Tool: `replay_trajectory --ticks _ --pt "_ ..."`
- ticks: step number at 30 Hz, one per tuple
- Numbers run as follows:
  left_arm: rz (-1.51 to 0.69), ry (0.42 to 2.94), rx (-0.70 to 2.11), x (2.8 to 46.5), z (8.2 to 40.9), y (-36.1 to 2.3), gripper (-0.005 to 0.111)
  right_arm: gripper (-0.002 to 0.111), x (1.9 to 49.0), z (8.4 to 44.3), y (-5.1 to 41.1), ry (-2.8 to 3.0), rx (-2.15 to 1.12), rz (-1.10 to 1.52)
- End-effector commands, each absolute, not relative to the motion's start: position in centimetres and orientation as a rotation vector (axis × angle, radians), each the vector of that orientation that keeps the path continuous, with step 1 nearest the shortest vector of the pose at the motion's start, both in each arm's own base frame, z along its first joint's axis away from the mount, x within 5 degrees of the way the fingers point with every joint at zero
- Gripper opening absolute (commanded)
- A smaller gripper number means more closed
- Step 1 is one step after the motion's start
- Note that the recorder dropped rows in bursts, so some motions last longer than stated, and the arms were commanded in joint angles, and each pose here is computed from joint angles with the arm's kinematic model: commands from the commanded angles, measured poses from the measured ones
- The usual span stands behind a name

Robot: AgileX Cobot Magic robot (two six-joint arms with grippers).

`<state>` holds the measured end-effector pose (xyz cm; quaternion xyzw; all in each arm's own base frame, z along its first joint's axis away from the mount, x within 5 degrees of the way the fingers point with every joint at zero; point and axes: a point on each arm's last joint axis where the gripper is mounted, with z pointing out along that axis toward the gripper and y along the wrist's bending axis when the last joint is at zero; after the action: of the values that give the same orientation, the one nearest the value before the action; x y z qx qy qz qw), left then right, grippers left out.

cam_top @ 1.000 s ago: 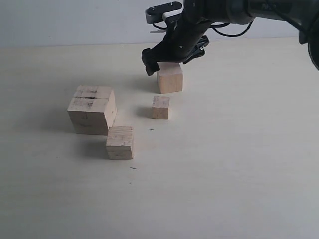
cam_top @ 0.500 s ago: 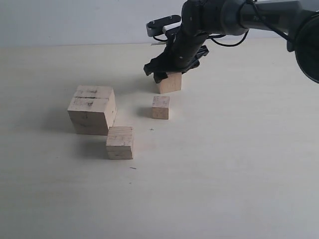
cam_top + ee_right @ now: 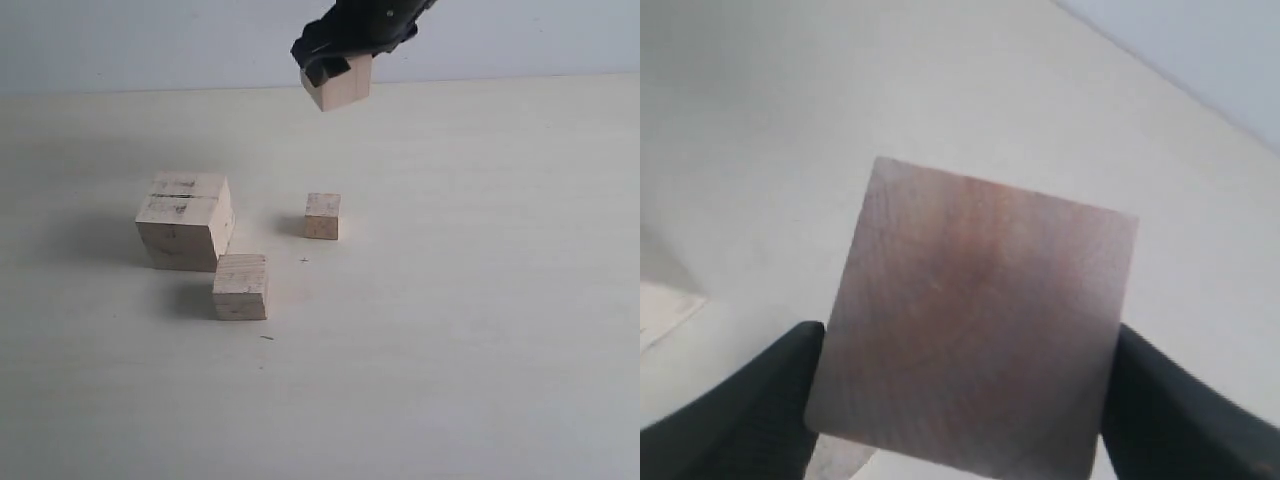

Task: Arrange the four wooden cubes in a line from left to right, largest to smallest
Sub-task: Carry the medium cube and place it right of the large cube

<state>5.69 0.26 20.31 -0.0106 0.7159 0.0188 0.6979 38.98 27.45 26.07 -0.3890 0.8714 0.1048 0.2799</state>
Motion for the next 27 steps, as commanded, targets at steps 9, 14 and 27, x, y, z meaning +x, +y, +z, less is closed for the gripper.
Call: replay_trajectory --ticks 9,14,27 --pt "0.038 1.588 -0.029 5.6 20.4 0.3 0.002 0.000 35.6 23.5 29.4 2.043 -1.830 0.668" --pt "0.038 1.588 -0.029 5.6 20.4 0.3 0.002 0.000 35.5 20.9 29.6 2.016 -1.957 0.742" --pt "0.038 1.588 -0.029 5.6 20.4 0.3 0.002 0.000 34.7 15.2 32.3 1.879 -2.152 0.714"
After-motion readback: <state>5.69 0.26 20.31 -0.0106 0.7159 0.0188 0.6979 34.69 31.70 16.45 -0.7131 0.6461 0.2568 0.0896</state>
